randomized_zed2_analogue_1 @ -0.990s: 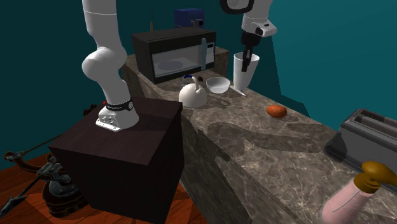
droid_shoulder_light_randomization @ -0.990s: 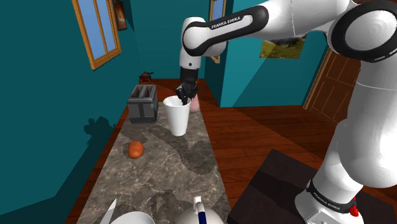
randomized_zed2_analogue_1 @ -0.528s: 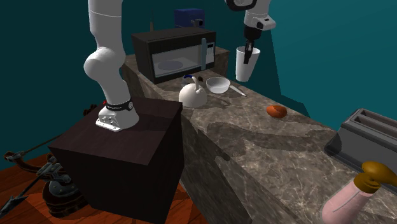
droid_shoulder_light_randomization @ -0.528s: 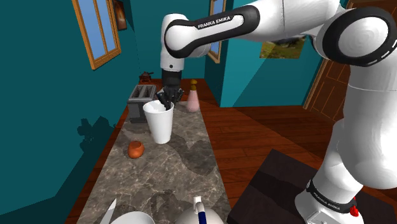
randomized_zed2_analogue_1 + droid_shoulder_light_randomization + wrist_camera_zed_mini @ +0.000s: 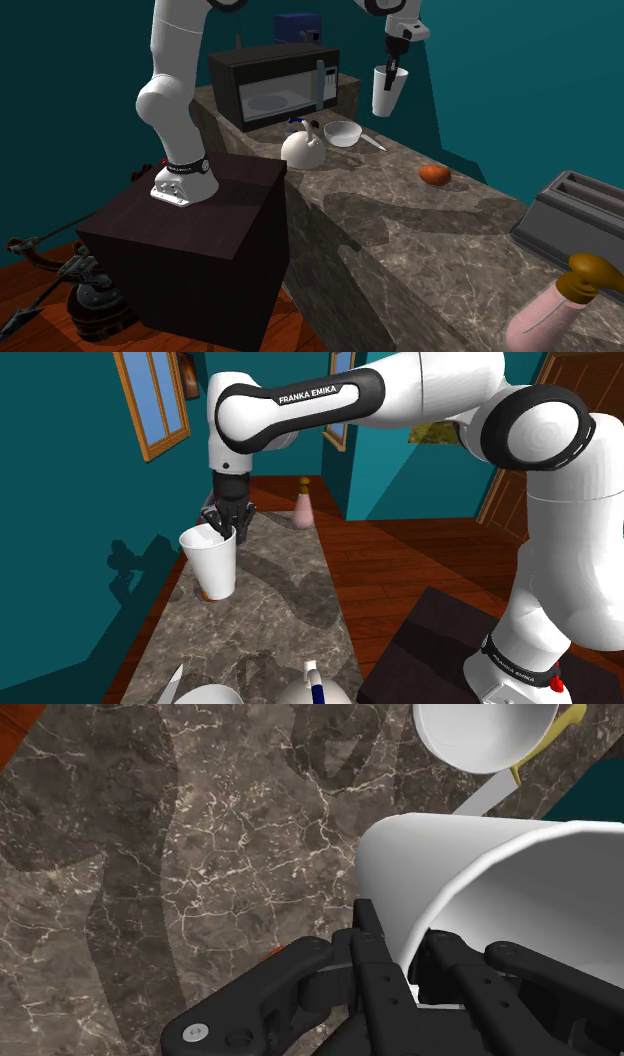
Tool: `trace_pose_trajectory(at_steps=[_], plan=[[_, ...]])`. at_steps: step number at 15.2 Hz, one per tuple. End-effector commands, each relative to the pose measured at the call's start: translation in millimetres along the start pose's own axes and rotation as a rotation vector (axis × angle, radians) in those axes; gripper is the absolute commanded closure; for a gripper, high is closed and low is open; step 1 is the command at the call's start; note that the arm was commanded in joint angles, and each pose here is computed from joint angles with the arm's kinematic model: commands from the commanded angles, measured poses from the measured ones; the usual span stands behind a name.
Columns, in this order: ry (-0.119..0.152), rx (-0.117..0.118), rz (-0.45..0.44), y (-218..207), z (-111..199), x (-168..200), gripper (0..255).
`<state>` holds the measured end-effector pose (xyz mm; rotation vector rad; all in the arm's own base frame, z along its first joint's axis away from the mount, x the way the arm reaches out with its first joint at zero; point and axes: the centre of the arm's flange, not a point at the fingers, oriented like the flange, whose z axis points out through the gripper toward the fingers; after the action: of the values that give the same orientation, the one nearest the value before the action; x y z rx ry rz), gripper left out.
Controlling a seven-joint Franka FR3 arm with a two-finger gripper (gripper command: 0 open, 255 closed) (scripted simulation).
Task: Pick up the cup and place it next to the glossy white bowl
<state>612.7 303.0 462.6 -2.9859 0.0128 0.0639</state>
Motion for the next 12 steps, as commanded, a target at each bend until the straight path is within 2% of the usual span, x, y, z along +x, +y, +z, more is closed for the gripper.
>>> trace_pose_trajectory(at_steps=[1,5,12], plan=[[0.001,0.001,0.001,-27.2,3.1,1.1,255],[0.001,0.001,0.001,-78.6,10.7,4.2,255],[0.001,0.001,0.001,-72.9,47.2,5.8,255]])
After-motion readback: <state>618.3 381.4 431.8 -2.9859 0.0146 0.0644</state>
